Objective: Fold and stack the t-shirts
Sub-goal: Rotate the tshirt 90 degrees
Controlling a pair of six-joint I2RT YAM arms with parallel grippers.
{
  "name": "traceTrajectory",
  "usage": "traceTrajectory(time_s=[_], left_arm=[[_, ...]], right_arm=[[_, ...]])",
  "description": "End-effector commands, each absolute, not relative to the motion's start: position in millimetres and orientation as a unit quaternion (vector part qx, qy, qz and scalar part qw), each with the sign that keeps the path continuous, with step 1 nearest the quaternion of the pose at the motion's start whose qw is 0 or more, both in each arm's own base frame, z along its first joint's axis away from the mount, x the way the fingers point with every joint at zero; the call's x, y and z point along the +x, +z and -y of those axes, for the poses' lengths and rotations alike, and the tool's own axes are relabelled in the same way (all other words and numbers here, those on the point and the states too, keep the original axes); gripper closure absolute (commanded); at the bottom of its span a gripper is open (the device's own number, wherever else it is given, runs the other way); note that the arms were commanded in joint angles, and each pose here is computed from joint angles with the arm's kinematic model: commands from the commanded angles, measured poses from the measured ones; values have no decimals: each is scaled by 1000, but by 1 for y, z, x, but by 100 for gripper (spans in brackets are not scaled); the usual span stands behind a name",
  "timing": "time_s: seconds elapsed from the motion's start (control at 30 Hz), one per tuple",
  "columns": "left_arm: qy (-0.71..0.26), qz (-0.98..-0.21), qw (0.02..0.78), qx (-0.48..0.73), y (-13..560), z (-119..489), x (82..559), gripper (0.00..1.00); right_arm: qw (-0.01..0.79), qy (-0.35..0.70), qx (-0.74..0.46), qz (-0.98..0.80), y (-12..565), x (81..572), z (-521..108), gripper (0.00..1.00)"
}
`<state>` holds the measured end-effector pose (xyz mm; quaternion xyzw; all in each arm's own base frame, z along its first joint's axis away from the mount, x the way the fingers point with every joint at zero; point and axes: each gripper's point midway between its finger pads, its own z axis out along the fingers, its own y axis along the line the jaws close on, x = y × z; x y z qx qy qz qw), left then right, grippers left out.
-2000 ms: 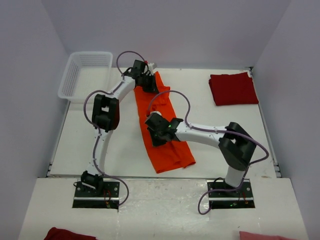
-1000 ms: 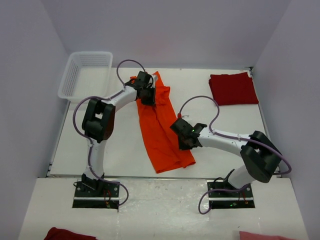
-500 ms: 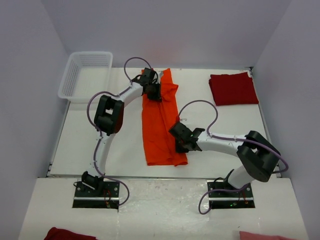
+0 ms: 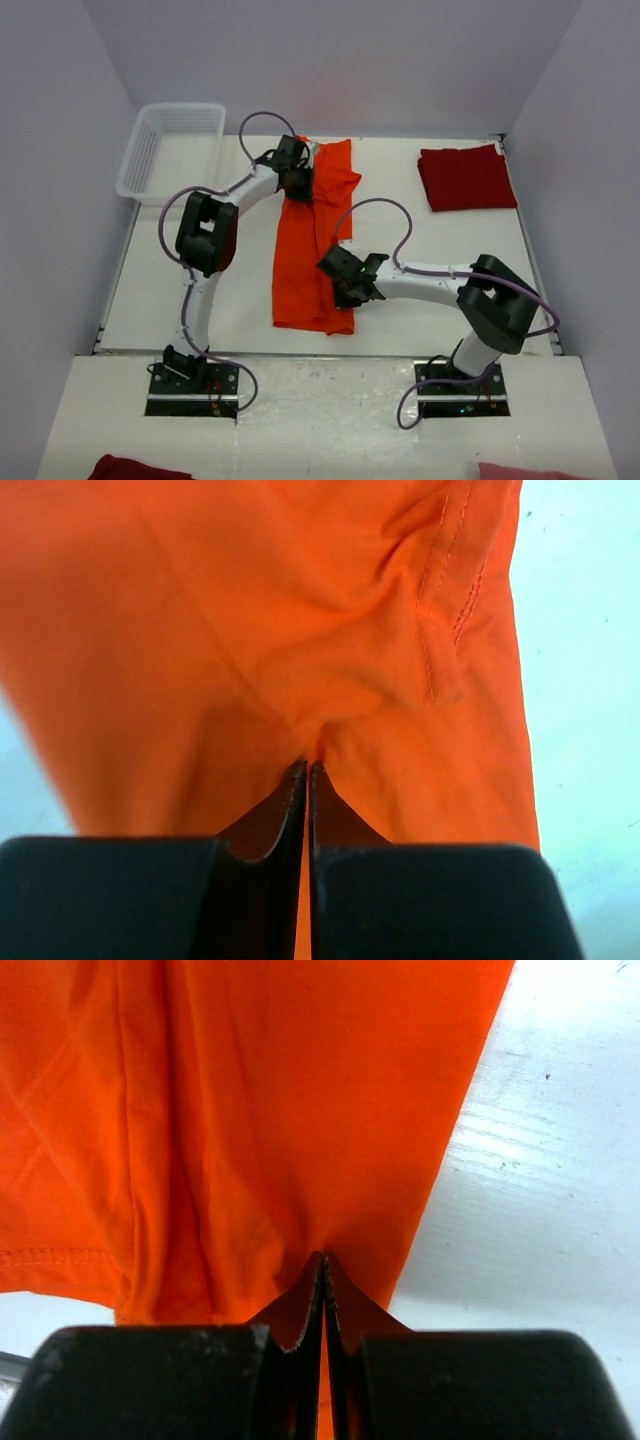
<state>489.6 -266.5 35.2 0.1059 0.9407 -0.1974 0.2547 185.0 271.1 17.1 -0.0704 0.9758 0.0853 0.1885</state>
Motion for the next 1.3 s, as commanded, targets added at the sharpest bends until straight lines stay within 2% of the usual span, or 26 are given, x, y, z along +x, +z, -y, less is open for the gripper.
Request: traceTrajectory(time_s=[0.0,0.03,0.1,0.13,0.17,0.23,0.33,0.37,0.5,0.63,0.73,0.93,1.27], left_arm=[[-170,-915,354,93,129,244,502,96],[-170,-906,377,87,157,240,499,91],[-154,-905,391,66,173,228,493,86],[-157,-897,409,60,197,225,487,82],[-157,-899,406,52,198,222,479,80],[-161,-899,404,47,207,216,456,75],[-152,-898,412,17,218,203,426,72],[-145,-910,388,6,195,198,408,72],[-159,-913,377,-7,174,189,354,71],[-216,-912,348,10,148,185,289,67],[-223,-914,339,10,134,176,262,66],[-257,-916,306,40,118,176,225,62],[-321,-916,239,28,98,192,195,56]], right_arm=[[211,75,-83,-971,44,194,-274,100],[220,80,-84,-969,53,198,-278,100],[231,74,-90,-966,66,202,-274,88],[238,80,-90,-964,75,205,-278,81],[244,83,-93,-962,82,205,-277,67],[253,95,-91,-959,98,204,-274,53],[269,102,-80,-954,115,200,-263,48],[272,103,-68,-954,119,201,-256,47],[291,126,-19,-948,137,211,-233,47],[267,159,3,-950,122,211,-218,48],[262,198,3,-945,112,202,-223,46],[214,325,-7,-921,97,173,-255,39],[181,382,18,-906,73,143,-251,39]])
